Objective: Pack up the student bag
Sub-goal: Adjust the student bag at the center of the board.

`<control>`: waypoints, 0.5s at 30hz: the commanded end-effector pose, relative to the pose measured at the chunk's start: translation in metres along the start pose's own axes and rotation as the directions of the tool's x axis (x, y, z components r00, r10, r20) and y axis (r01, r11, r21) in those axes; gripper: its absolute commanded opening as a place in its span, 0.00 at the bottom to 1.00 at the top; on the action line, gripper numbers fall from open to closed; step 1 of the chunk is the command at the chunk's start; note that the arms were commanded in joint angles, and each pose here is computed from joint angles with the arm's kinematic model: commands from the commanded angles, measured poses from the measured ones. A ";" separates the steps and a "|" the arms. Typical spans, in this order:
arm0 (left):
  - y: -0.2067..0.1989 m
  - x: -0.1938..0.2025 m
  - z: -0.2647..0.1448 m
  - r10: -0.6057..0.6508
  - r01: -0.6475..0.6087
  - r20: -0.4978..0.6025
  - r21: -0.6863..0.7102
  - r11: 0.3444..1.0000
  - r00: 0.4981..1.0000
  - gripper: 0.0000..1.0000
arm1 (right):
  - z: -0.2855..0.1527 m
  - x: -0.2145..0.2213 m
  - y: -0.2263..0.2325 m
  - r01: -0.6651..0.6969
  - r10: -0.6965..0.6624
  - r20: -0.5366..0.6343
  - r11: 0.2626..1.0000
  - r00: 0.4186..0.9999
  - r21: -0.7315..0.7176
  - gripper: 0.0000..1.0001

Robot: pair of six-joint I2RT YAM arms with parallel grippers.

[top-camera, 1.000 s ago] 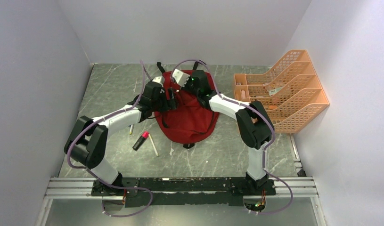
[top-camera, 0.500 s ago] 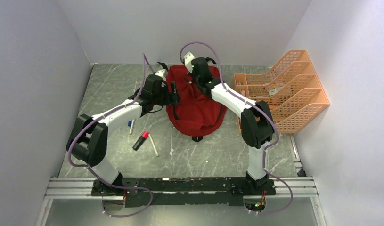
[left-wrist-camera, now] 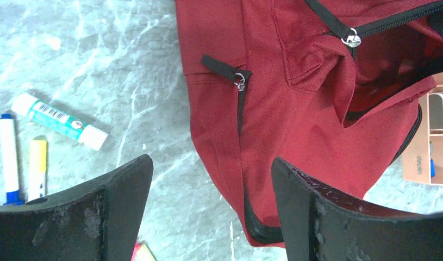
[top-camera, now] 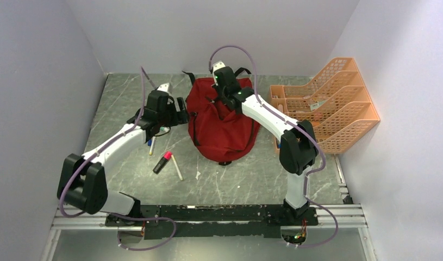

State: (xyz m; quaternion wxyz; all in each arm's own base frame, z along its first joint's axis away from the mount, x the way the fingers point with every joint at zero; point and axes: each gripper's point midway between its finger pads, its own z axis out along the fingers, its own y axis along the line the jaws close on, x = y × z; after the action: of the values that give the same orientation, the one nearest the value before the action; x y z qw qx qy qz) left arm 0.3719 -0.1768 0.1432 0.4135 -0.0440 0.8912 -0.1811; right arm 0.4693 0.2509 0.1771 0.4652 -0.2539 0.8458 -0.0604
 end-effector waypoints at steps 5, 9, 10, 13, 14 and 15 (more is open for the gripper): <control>-0.018 0.019 -0.018 -0.067 0.073 -0.044 0.150 0.986 0.997 0.94 | -0.008 -0.042 0.033 -0.169 0.172 0.017 0.980 0.985 -0.108 0.00; -0.019 0.030 -0.010 -0.037 0.048 -0.080 0.150 0.988 0.996 0.94 | -0.013 -0.045 0.023 -0.209 0.211 0.032 0.976 0.977 -0.065 0.00; -0.020 0.034 -0.006 -0.027 0.041 -0.092 0.152 0.988 0.995 0.94 | -0.015 -0.046 0.020 -0.218 0.220 0.039 0.975 0.975 -0.051 0.00; -0.021 0.043 0.002 -0.010 0.027 -0.119 0.140 0.990 0.993 0.93 | -0.023 -0.045 0.006 -0.250 0.250 0.054 0.968 0.967 -0.002 0.00; -0.018 0.046 0.004 -0.005 0.020 -0.129 0.120 0.993 0.992 0.93 | -0.026 -0.045 0.002 -0.261 0.260 0.058 0.965 0.964 0.010 0.00; -0.015 0.049 0.006 0.005 0.009 -0.139 0.095 0.995 0.990 0.92 | -0.029 -0.045 -0.002 -0.272 0.271 0.063 0.962 0.961 0.021 0.00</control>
State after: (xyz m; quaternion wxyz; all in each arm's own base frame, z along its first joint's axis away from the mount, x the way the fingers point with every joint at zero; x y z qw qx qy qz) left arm 0.3422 -0.1941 0.1124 0.3571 -0.0315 0.9047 -0.2302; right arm 0.4663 0.2827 0.1877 0.4555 -0.1884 0.8701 -0.0020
